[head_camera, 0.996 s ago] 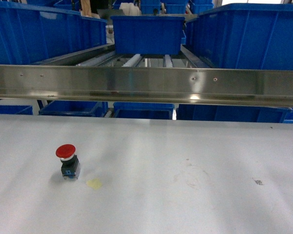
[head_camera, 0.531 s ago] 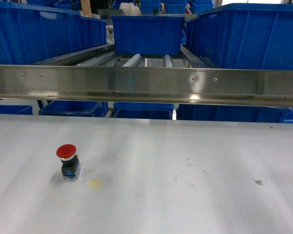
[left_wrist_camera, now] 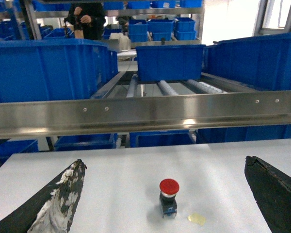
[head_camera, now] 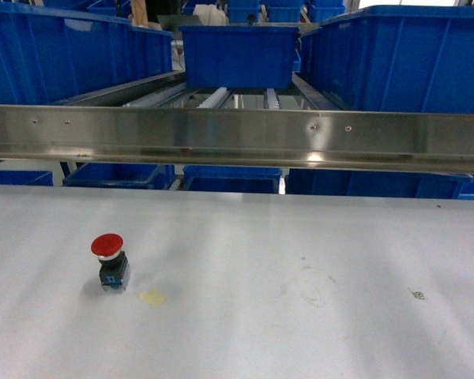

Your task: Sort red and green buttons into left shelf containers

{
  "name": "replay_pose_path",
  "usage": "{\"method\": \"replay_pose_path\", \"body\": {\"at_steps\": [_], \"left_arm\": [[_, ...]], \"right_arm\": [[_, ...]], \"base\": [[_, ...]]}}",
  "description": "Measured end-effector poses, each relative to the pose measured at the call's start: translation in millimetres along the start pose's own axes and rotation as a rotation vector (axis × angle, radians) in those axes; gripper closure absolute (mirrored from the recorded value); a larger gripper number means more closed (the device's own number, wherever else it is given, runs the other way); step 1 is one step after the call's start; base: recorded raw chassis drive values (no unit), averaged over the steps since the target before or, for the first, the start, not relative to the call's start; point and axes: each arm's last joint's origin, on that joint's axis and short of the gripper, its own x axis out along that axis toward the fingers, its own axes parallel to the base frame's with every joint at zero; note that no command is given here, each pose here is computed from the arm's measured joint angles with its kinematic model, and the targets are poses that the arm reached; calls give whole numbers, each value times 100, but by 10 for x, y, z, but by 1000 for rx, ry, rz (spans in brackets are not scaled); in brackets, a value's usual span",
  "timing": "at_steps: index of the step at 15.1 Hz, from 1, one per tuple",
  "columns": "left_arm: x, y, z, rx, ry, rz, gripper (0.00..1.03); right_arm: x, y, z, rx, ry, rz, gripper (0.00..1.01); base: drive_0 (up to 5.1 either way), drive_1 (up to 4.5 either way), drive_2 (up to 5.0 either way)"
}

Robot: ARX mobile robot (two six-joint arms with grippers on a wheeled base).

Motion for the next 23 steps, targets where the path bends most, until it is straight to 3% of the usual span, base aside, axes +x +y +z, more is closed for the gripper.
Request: {"method": "replay_pose_path", "body": {"at_steps": [2,4,7,9,10,11,13,14,18,19,21,23], "left_arm": [[77,10,76,17,-20,-19,5],[277,40,205,43,-56,-29,5],[690,70,112,72,58,-53,5],[858,-10,173,101,40,-86,5],[968,-38,182,117,37,-89,5],[1075,-51,90,129,88,-68,5],[1145,-82,-15,179,138,-72,5],[1146,-82,-8,191,132,-72,5],[1146,-84,5,196,126,-73,5],[1146,-84,5,196,126,-73,5],[1146,-84,5,196,126,-73,5],[1146,-84,5,196,126,-73,5]], "right_arm": [[79,-5,21,-10,-3,-8,3],[279,-27,142,-21,-26,-21,3],[703,-75,224,-44,-13,-38,3],[911,-122,228,-53,9,-56,3],[1004,-159,221,-58,-4,-82,3],[1098,-167,162,-58,21,-91,3],[1173,-180,-11,-71,103,-83,3],[1175,-181,-15,-72,102,-84,3],[1173,-181,8,-77,86,-85,3],[1214,-177,5,-102,67,-60,3],[1431,-167,-104,-128,133,-43,3],[1637,-137,-104,-154,130,-50,3]], "base": [[0,0,0],[0,0,0],[0,0,0],[0,0,0],[0,0,0],[0,0,0],[0,0,0],[0,0,0],[0,0,0],[0,0,0],[0,0,0],[0,0,0]]}}
